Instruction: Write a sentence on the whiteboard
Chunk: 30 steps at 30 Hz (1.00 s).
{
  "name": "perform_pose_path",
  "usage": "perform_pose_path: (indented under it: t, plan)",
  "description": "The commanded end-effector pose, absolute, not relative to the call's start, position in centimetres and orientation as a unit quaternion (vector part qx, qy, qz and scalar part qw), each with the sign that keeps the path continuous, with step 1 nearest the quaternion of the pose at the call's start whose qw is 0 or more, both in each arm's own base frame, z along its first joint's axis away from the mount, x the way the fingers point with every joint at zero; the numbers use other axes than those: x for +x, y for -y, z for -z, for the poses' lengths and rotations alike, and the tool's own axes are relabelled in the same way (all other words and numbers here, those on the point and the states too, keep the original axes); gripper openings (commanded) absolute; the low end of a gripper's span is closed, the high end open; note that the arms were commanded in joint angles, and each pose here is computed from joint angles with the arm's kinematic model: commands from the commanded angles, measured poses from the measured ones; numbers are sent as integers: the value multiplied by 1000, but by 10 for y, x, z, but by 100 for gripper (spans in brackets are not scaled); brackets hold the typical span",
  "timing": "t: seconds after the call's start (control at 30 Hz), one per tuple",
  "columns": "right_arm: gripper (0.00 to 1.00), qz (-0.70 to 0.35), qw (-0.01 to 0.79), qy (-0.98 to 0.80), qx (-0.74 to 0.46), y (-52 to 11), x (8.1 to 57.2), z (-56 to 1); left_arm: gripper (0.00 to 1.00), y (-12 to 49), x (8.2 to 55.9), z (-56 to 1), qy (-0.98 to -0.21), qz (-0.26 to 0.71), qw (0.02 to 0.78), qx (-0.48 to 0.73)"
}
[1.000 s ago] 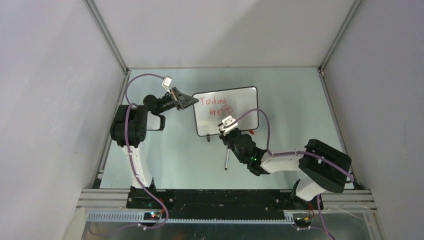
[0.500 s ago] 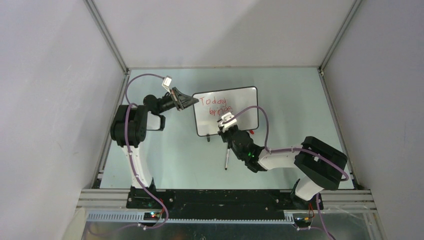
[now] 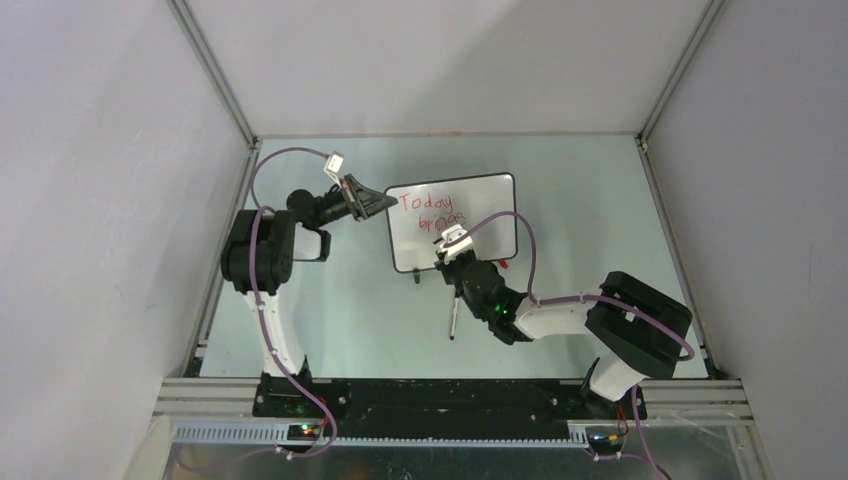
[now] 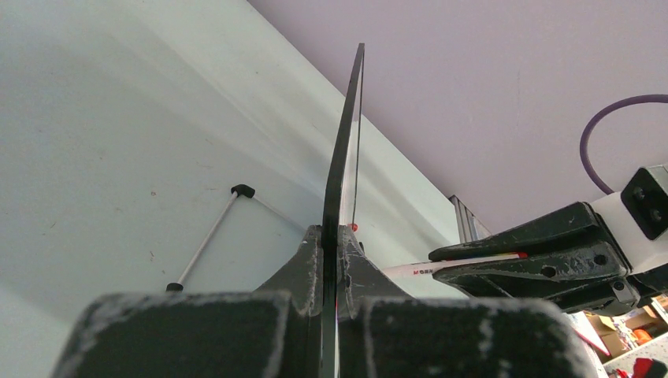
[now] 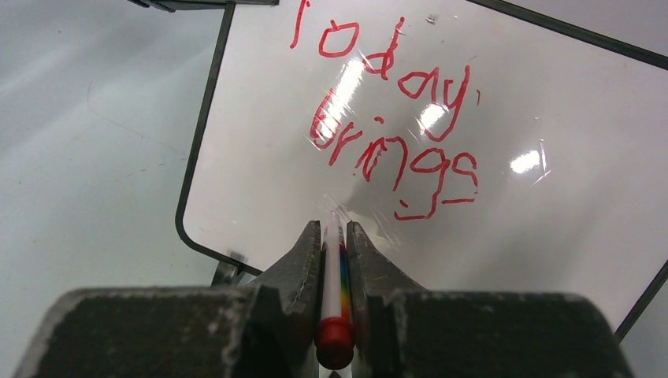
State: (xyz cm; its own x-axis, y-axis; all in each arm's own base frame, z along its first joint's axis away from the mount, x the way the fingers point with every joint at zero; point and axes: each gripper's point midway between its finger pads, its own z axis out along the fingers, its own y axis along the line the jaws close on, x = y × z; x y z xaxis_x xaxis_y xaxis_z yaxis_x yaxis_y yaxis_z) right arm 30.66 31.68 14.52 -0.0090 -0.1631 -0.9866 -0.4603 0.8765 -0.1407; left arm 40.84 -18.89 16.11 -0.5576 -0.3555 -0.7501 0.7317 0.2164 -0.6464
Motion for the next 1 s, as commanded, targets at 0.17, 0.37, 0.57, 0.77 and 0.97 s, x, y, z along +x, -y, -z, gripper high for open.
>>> perform_pose_path:
  t: [0.17,0.37,0.57,0.77,0.97]
  plan:
    - [0,-107,679,-700,-195,-316,316,-155,0,185,415,-173,-622,597,479,166]
    - [0,-99,679,-702,-190,-313,319,-153,0,185,415,-173,-622,596,480,167]
    - [0,-97,680,-702,-189,-312,320,-153,0,185,415,-173,-621,596,480,167]
    - [0,-89,679,-704,-188,-314,323,-150,0,185,415,-173,-622,596,480,166]
    - [0,-95,680,-702,-190,-317,323,-152,0,185,415,-173,-621,596,481,166]
